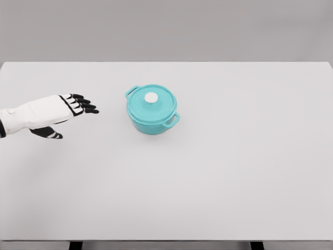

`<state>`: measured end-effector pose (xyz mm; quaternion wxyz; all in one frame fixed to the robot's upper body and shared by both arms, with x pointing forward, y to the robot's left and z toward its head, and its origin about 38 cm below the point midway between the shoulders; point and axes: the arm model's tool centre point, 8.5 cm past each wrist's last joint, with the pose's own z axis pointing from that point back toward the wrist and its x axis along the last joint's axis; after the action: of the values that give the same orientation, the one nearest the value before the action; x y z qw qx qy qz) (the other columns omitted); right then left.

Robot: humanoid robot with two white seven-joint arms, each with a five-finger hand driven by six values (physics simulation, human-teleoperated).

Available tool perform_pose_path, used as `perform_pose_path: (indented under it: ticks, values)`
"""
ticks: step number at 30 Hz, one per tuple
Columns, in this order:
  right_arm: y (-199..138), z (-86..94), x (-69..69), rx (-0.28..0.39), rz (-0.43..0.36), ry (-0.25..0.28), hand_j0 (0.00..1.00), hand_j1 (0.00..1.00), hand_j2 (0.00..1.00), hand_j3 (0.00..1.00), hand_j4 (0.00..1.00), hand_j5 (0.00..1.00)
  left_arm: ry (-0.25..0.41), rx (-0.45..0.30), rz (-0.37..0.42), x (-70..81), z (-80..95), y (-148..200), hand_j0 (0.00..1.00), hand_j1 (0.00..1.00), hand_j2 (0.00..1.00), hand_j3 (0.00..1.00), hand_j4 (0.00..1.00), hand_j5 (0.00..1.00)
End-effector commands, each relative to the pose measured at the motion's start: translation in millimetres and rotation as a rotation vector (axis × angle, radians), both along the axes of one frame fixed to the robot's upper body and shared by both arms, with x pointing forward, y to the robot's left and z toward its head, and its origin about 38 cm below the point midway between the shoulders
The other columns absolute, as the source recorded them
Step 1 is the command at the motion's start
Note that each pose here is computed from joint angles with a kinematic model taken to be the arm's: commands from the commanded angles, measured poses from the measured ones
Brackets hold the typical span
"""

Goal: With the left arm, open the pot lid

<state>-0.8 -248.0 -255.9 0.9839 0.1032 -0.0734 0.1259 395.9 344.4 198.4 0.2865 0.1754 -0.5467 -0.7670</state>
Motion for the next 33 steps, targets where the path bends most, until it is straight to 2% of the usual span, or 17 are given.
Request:
perform_pose_path:
  ticks: [1,2,3,4,5,6,7,10,11,14,15,17,21,24,26,28,33]
  values:
    - [0,0.1,-2.8,-0.003,-0.01,0.008,1.0,1.0,1.0,1.0,1.0,1.0,-0.004,-0.007,-0.01,-1.4,2.6,-3,1.0,1.0,1.0,1.0,1.0,1.0]
    - [-1,0.2,-8.6,-0.003,-0.011,0.017,1.0,1.0,1.0,1.0,1.0,1.0,-0.025,-0.013,-0.015,2.9,10.1,-6,1.0,1.0,1.0,1.0,1.0,1.0]
    - [0,0.2,-11.6,-0.003,-0.011,0.021,1.0,1.0,1.0,1.0,1.0,1.0,-0.085,-0.024,-0.024,14.5,34.5,-11,1.0,1.0,1.0,1.0,1.0,1.0]
    - [0,0.2,-11.1,-0.003,-0.011,0.02,1.0,1.0,1.0,1.0,1.0,1.0,-0.113,-0.046,-0.03,21.2,48.0,-16,1.0,1.0,1.0,1.0,1.0,1.0]
    - [0,0.2,-11.1,-0.003,-0.011,0.02,1.0,1.0,1.0,1.0,1.0,1.0,-0.137,-0.121,-0.059,29.7,66.1,-33,1.0,1.0,1.0,1.0,1.0,1.0]
    - [0,0.2,-11.1,-0.003,-0.009,0.02,1.0,1.0,1.0,1.0,1.0,1.0,-0.12,-0.179,-0.113,33.1,65.4,-59,1.0,1.0,1.0,1.0,1.0,1.0]
    - [0,0.2,-11.6,-0.003,-0.011,0.021,1.0,1.0,1.0,1.0,1.0,1.0,-0.075,-0.202,-0.166,33.0,52.5,-85,1.0,1.0,1.0,1.0,1.0,1.0]
    - [0,0.2,-11.1,-0.003,-0.011,0.02,1.0,1.0,1.0,1.0,1.0,1.0,-0.074,-0.215,-0.237,37.6,58.0,-116,1.0,1.0,1.0,1.0,1.0,1.0]
    - [0,0.2,-11.6,-0.003,-0.011,0.021,1.0,1.0,1.0,1.0,1.0,1.0,-0.029,-0.236,-0.278,38.7,52.7,-136,1.0,1.0,1.0,1.0,1.0,1.0]
    - [0,0.2,-11.1,-0.003,-0.011,0.02,1.0,1.0,1.0,1.0,1.0,1.0,0.012,-0.249,-0.296,44.9,56.3,-145,1.0,1.0,1.0,1.0,1.0,1.0]
    - [0,0.2,-11.1,-0.003,-0.011,0.02,1.0,1.0,1.0,1.0,1.0,1.0,0.051,-0.259,-0.321,41.8,53.2,-154,1.0,1.0,1.0,1.0,1.0,1.0]
    - [0,0.2,-11.1,-0.003,-0.011,0.02,1.0,1.0,1.0,1.0,1.0,1.0,0.094,-0.215,-0.344,42.7,52.6,-160,1.0,1.0,1.0,1.0,1.0,1.0]
    - [0,0.2,-11.1,-0.002,-0.009,0.02,1.0,1.0,1.0,1.0,1.0,1.0,0.129,-0.123,-0.324,61.0,56.7,-159,1.0,1.0,1.0,1.0,1.0,1.0]
    - [0,0.2,-11.1,-0.003,-0.011,0.02,1.0,1.0,1.0,1.0,1.0,1.0,0.135,-0.044,-0.355,67.9,69.3,-172,1.0,1.0,1.0,1.0,1.0,1.0]
    - [0,0.2,-11.1,-0.003,-0.011,0.02,1.0,1.0,1.0,1.0,1.0,1.0,0.142,-0.039,-0.336,84.6,69.5,-183,1.0,1.0,1.0,1.0,1.0,1.0]
    - [0,0.2,-11.1,-0.003,-0.011,0.02,1.0,1.0,1.0,1.0,1.0,1.0,0.178,-0.024,-0.295,100.2,52.4,-189,1.0,1.0,1.0,1.0,1.0,1.0]
    - [0,0.2,-11.1,-0.003,-0.011,0.02,1.0,1.0,1.0,1.0,1.0,1.0,0.18,-0.026,-0.293,101.4,53.3,-190,1.0,1.0,1.0,1.0,1.0,1.0]
